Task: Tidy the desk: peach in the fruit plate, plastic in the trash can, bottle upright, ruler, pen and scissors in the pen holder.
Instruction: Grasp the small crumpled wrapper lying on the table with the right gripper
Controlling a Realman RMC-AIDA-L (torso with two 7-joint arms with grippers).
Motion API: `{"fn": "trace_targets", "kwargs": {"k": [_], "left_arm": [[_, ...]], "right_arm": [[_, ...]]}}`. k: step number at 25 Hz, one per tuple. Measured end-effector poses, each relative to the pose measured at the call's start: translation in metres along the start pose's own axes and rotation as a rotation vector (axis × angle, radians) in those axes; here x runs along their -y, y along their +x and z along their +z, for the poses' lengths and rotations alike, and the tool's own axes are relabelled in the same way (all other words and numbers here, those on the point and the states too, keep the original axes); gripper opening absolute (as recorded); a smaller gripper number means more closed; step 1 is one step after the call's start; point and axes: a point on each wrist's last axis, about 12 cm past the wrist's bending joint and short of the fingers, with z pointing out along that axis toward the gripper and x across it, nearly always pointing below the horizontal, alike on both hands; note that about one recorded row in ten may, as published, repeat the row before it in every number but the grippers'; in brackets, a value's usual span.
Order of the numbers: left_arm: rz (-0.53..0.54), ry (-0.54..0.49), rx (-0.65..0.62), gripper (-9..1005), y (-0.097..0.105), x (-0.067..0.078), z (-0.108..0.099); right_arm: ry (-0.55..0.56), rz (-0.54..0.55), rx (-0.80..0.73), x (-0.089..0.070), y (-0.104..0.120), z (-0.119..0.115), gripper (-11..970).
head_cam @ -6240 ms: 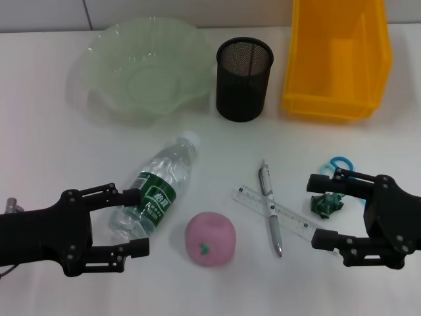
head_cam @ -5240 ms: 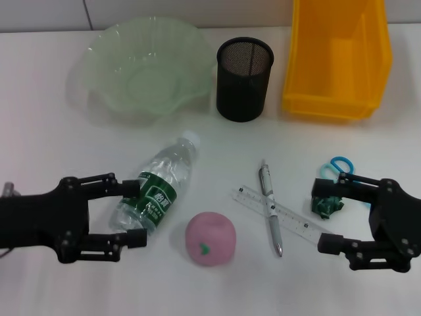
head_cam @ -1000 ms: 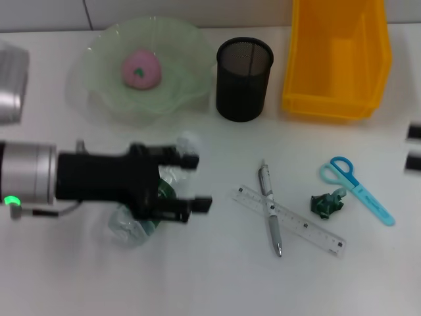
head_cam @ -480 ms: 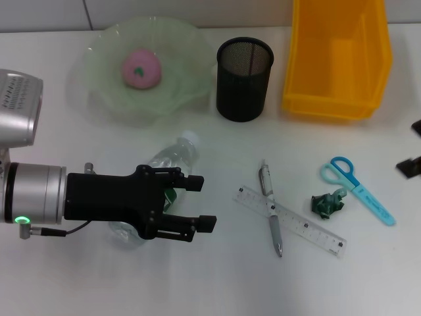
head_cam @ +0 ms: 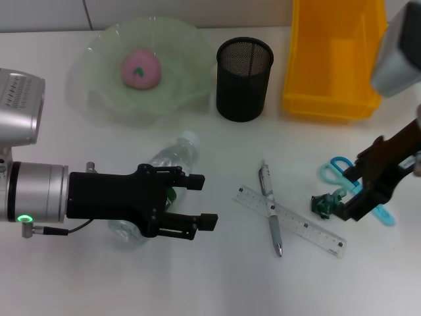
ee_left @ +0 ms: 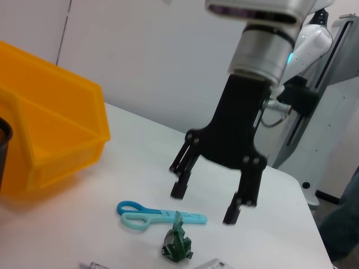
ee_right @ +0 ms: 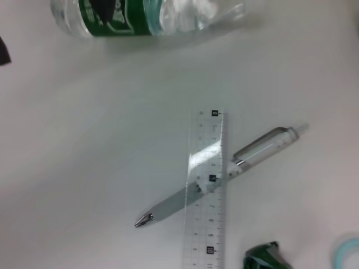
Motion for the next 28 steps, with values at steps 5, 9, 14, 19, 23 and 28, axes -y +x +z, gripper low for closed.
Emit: {"fn": "trace_targets", "kwargs": {"k": [5,9,14,19,23,28], "left_arm": [[-0.001,-0.004,0.004,805,0.001,0.0,0.0],[-0.01,-0.003,0.006,804,0.003,0.0,0.0],[-0.016,-0.006,0.007,802,0.004,0.0,0.0],[-0.015,-0.009,0.007,800,0.004,-0.001,0.0],[-0.014,-0.015,0.008,799,0.004,-0.001,0.0],[-0.015,-0.017,0.009,797,0.004,-0.001,0.0]], "right_arm": [[0.005,-0.039,-0.042,0.0,-0.01,0.023,818],[0.017,-0.057,-0.057,0.001,-0.016,0.036,818],[0.03,-0.064,-0.074,0.002,-0.02,0.046,818],[0.029,-0.075,-0.083,0.001,-0.022,0.048,786],[0.024,-0.078,-0.088,0.0,-0.021,0.048,656],[0.017,-0.068,-0.088,0.001,-0.018,0.044,411]]}}
